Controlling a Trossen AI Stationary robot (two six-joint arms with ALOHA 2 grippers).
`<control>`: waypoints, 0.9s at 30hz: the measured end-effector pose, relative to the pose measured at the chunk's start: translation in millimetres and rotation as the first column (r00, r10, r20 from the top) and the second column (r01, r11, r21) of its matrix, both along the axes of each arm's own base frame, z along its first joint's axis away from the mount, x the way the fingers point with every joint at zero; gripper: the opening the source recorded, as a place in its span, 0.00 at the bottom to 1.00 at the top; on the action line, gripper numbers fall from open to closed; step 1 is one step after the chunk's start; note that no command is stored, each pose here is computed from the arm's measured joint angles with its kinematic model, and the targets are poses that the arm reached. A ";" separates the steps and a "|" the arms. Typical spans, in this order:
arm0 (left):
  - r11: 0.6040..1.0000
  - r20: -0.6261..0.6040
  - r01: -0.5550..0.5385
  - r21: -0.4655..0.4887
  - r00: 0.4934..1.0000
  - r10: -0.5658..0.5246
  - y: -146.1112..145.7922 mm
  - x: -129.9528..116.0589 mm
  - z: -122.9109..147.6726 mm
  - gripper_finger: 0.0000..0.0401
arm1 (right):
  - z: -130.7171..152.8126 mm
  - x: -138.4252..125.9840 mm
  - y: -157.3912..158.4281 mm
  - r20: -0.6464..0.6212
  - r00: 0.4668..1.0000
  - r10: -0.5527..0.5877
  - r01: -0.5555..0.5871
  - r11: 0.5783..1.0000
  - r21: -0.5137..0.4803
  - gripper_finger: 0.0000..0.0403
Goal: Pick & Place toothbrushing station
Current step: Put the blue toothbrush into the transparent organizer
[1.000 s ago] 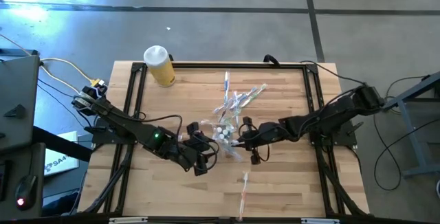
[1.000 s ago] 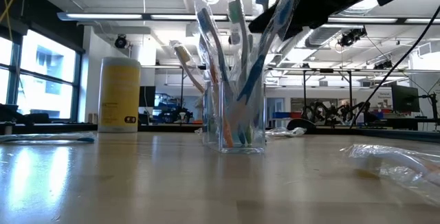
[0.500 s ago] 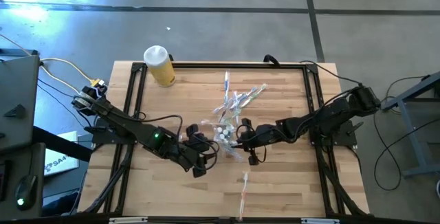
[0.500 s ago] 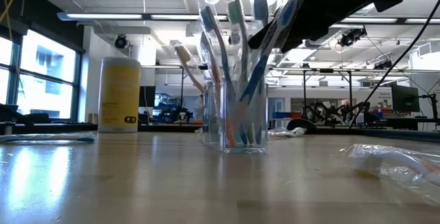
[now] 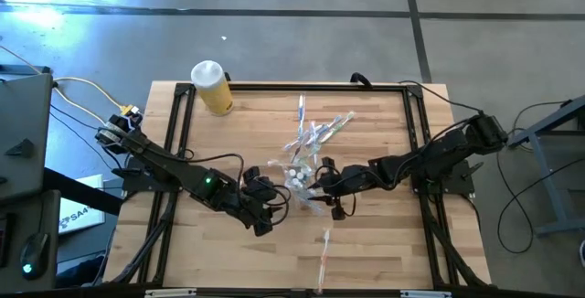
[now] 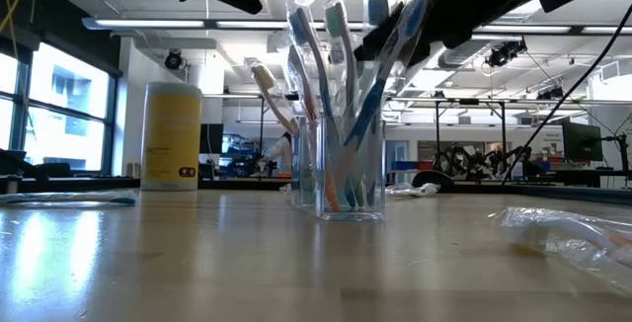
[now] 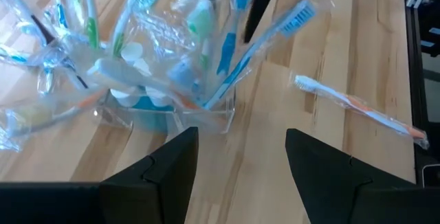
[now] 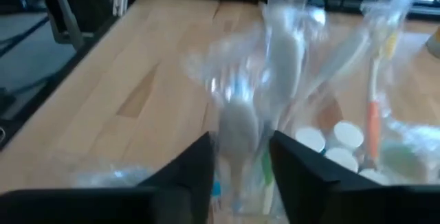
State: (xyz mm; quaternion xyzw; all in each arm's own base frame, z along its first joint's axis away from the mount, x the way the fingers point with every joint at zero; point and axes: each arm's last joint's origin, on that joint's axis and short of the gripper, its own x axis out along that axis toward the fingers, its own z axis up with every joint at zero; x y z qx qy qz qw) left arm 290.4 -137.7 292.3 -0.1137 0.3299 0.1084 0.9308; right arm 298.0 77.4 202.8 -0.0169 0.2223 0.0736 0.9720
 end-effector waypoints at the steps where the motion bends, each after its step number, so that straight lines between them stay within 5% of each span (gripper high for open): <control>1: 1.000 -0.003 -0.001 0.001 1.000 0.001 0.1 -0.2 -0.2 0.54 | 1.9 -0.4 -0.1 0.008 1.000 0.000 0.000 1.000 0.002 0.35; 7: 1.000 -0.034 -0.004 0.011 0.999 0.004 1.2 -2.3 -2.5 0.54 | 18.2 -7.9 -1.9 0.050 0.999 -0.005 0.004 1.000 0.010 0.55; 13: 0.998 -0.232 -0.047 0.037 0.971 0.055 8.5 -18.0 -15.1 0.54 | 39.8 -25.3 -1.2 0.075 0.997 -0.007 0.006 1.000 0.007 0.64; 16: 0.987 -0.389 -0.143 0.074 0.907 0.161 16.8 -34.8 -23.0 0.54 | 49.8 -36.4 2.1 0.091 0.996 -0.001 0.003 1.000 -0.020 0.64; 21: 0.938 -0.602 -0.274 0.211 0.720 0.345 31.8 -65.8 -28.3 0.54 | 67.4 -51.7 7.5 0.150 0.988 0.022 -0.020 1.000 -0.012 0.64; 27: 0.971 -0.762 -0.199 0.130 0.607 0.227 33.9 -80.4 -55.3 0.54 | 72.2 -59.0 16.6 0.165 0.984 0.067 -0.067 0.998 -0.005 0.63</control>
